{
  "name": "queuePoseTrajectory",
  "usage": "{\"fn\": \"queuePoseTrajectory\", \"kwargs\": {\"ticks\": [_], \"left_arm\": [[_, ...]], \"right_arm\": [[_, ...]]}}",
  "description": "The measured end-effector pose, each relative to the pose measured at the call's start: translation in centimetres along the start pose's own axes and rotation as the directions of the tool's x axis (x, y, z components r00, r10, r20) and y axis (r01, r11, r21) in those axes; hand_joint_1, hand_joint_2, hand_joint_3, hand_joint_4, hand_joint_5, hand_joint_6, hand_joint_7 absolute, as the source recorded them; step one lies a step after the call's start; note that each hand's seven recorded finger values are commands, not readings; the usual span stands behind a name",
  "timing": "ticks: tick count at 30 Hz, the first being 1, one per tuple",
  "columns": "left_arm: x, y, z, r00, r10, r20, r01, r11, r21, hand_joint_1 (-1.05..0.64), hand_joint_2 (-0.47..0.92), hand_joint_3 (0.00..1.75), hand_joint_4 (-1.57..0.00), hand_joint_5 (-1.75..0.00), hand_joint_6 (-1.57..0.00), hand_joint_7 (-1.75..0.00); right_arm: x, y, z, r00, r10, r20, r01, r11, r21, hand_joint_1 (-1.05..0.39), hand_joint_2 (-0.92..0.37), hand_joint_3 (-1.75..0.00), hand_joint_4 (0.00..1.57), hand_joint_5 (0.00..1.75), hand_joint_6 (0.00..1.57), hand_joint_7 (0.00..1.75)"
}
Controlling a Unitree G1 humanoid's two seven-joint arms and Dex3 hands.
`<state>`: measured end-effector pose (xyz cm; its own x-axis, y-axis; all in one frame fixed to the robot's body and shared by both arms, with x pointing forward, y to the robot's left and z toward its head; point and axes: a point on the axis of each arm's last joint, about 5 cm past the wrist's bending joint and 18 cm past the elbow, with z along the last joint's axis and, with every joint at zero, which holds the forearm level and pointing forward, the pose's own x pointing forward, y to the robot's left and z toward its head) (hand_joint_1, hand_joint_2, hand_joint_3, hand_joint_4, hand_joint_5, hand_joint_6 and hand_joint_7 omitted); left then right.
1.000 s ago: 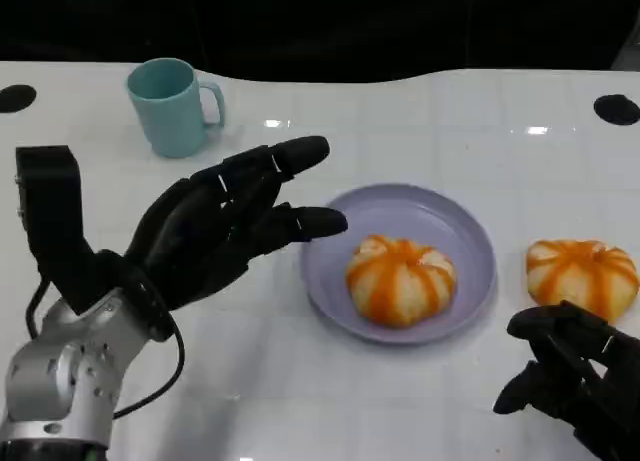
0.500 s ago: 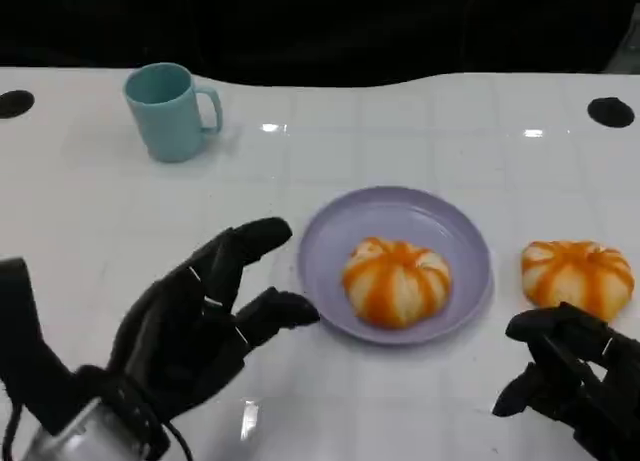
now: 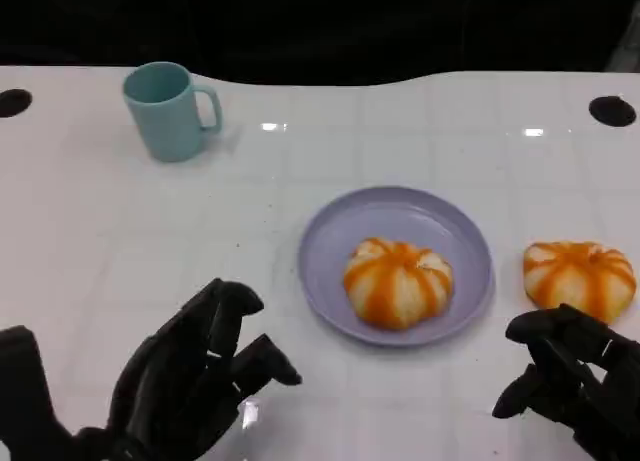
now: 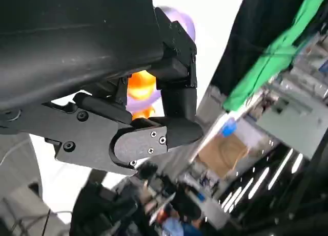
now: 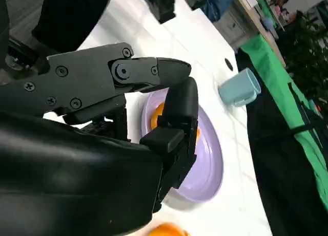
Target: Grasp the bread from the table and place it into the plate.
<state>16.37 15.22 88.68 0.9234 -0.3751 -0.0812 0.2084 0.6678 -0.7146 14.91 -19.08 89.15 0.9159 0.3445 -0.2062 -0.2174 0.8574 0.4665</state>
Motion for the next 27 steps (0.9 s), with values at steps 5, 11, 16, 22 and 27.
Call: {"fn": "queuePoseTrajectory", "kwargs": {"ticks": [5,11,16,22,27], "left_arm": [[0.04,0.32,-0.41,1.000,0.019,0.006,-0.019,1.000,-0.003,-0.54,0.92,0.45,-0.71,-1.75,-0.48,-1.75],[0.11,0.57,-0.65,0.999,0.039,0.023,-0.040,0.999,0.024,-0.55,0.92,0.45,-0.71,-1.75,-0.48,-1.75],[0.18,0.73,-0.88,0.999,0.044,0.026,-0.045,0.998,0.048,-0.55,0.92,0.47,-0.70,-1.75,-0.46,-1.75],[0.25,0.91,-1.04,0.998,0.047,0.029,-0.048,0.998,0.048,-0.55,0.92,0.47,-0.69,-1.75,-0.46,-1.75],[0.46,0.89,-0.99,0.999,0.042,0.029,-0.043,0.998,0.048,-0.55,0.92,0.46,-0.69,-1.75,-0.46,-1.75]], "right_arm": [[-0.14,0.02,0.02,1.000,-0.001,0.001,0.001,1.000,-0.003,-0.46,-0.92,-0.32,0.58,1.46,0.50,1.16],[-0.18,0.03,0.07,1.000,0.000,0.003,0.000,1.000,-0.004,-0.46,-0.92,-0.33,0.57,1.46,0.50,1.16],[-0.22,-0.05,0.11,1.000,-0.004,0.006,0.004,1.000,-0.006,-0.46,-0.92,-0.33,0.58,1.46,0.51,1.15],[-0.24,-0.08,0.13,1.000,-0.006,0.008,0.006,1.000,-0.007,-0.46,-0.92,-0.32,0.58,1.45,0.51,1.14],[-0.27,-0.15,0.17,1.000,-0.009,0.009,0.009,1.000,-0.006,-0.46,-0.92,-0.31,0.58,1.44,0.50,1.14]]}}
